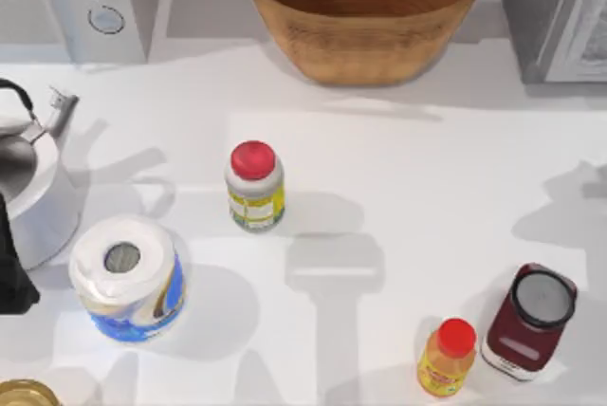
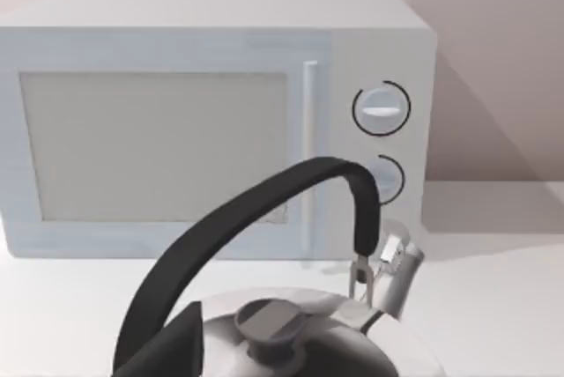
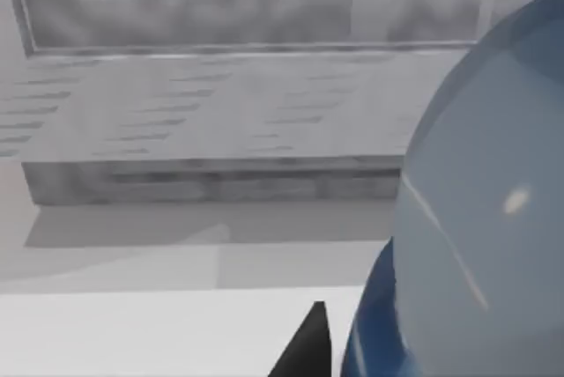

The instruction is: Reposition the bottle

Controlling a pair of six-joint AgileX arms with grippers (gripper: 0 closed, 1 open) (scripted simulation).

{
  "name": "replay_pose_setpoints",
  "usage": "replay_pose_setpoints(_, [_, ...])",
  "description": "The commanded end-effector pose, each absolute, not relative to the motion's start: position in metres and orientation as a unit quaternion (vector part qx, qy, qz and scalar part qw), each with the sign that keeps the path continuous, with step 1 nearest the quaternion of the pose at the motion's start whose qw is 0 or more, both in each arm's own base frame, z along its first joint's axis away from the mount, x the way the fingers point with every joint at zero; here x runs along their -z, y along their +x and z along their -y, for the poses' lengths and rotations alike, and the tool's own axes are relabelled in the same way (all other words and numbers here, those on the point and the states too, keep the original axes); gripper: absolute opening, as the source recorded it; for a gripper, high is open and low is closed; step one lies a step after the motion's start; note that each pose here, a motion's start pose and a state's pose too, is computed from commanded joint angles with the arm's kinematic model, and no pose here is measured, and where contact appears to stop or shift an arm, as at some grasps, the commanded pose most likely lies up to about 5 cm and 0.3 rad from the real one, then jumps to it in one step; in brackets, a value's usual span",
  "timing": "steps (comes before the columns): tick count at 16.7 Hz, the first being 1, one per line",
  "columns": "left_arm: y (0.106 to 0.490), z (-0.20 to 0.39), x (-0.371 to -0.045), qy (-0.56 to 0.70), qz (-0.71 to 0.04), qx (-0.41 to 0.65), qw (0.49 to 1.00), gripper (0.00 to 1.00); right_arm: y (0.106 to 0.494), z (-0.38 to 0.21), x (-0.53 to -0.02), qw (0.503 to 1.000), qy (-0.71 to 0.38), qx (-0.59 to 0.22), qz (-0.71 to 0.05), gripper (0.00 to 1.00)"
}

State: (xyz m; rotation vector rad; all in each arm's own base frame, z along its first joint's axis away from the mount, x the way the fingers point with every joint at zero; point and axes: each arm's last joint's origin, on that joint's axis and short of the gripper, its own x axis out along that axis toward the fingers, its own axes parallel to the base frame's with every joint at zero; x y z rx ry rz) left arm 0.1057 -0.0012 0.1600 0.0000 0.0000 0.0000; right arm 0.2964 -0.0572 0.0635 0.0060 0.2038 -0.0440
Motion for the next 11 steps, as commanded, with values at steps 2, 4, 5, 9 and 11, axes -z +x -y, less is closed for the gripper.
replay_pose_setpoints(2, [0.1057, 0.0012, -0.1600, 0.000, 0.000, 0.000, 1.000, 1.00, 0.2964, 0.0572, -0.0635, 0.995, 0.003, 0.022, -0.102, 0.75])
replay_pose_setpoints(4, [0.1057, 0.0012, -0.1600, 0.000, 0.000, 0.000, 1.000, 1.00, 0.2964, 0.0572, -0.0635, 0.995, 0.003, 0.022, -0.102, 0.90])
replay_pose_setpoints(5, [0.1057, 0.0012, -0.1600, 0.000, 0.000, 0.000, 1.000, 1.00, 0.2964, 0.0572, -0.0635, 0.995, 0.003, 0.022, -0.102, 0.98])
replay_pose_setpoints(9, [0.1057, 0.0012, -0.1600, 0.000, 0.000, 0.000, 1.000, 1.00, 0.2964, 0.0572, -0.0635, 0.995, 0.003, 0.022, -0.102, 1.00])
replay_pose_setpoints(11, [0.1057, 0.0012, -0.1600, 0.000, 0.000, 0.000, 1.000, 1.00, 0.2964, 0.0572, -0.0635, 0.995, 0.003, 0.022, -0.102, 1.00])
